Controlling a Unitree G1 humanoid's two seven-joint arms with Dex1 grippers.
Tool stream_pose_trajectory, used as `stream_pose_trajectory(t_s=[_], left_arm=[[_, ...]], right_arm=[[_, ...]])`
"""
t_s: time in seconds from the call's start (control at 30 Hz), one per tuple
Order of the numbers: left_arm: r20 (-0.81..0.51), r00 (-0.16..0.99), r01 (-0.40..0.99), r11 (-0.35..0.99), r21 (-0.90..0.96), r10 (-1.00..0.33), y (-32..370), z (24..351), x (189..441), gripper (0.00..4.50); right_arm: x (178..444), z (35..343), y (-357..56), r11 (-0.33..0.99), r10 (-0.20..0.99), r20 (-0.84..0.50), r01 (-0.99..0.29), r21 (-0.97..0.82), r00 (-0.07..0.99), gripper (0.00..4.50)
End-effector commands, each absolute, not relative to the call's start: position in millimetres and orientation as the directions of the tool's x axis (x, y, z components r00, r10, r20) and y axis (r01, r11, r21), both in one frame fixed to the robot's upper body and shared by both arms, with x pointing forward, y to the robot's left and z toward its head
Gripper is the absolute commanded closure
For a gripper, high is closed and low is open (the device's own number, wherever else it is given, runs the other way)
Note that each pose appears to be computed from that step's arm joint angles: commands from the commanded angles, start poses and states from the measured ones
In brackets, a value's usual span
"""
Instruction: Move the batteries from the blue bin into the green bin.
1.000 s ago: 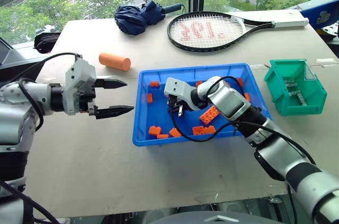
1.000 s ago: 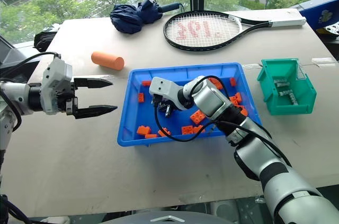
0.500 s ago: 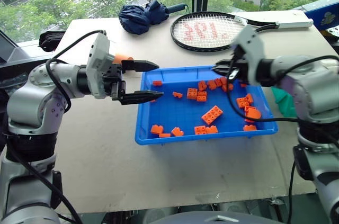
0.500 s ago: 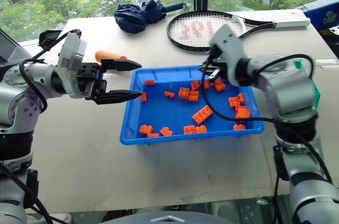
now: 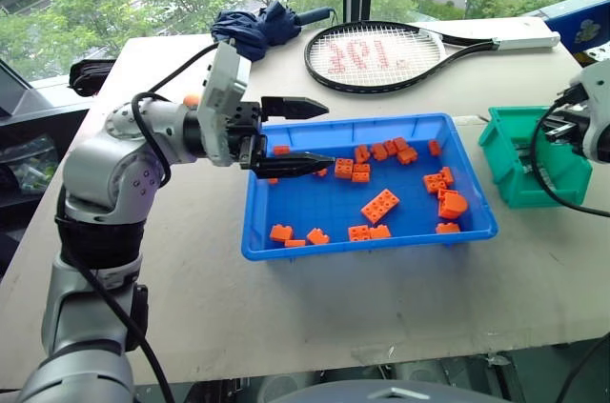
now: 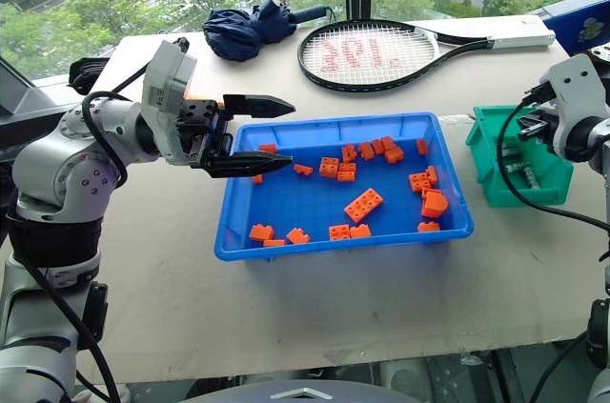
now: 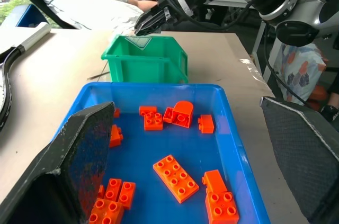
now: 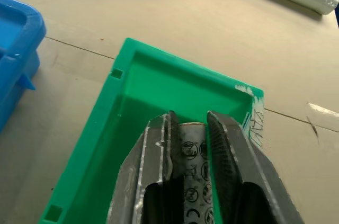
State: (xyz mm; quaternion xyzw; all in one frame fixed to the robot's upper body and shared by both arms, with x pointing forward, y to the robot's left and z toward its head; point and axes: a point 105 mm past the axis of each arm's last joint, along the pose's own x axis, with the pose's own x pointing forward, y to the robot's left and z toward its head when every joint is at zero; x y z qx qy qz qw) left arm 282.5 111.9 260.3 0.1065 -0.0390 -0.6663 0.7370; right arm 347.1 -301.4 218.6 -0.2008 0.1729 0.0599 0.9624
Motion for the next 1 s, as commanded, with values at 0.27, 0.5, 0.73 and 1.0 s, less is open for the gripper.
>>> stream_pose_trajectory(t_s=[0.27,0.5,0.73,1.0], left_arm=[[-0.109,0.388,0.885,0.337,0.322,-0.915,161.7,254.0,296.3,0.00],[-0.144,0.610,0.787,0.575,0.222,-0.779,226.6,199.1,277.5,0.00],[-0.194,0.698,0.716,0.676,0.173,-0.689,247.4,143.5,246.9,0.00],[-0.265,0.703,0.709,0.677,0.196,-0.660,253.9,106.8,229.1,0.00]], right_arm=[[316.2,236.3,-290.3,0.902,0.217,-0.202,-0.275,-0.332,0.955,0.12],[241.7,194.7,-280.9,0.828,0.483,-0.168,-0.510,-0.231,0.859,0.12],[183.7,147.3,-280.5,0.731,0.641,-0.303,-0.681,-0.042,0.706,0.12],[167.1,116.3,-305.9,0.699,0.619,-0.416,-0.709,-0.096,0.666,0.12]])
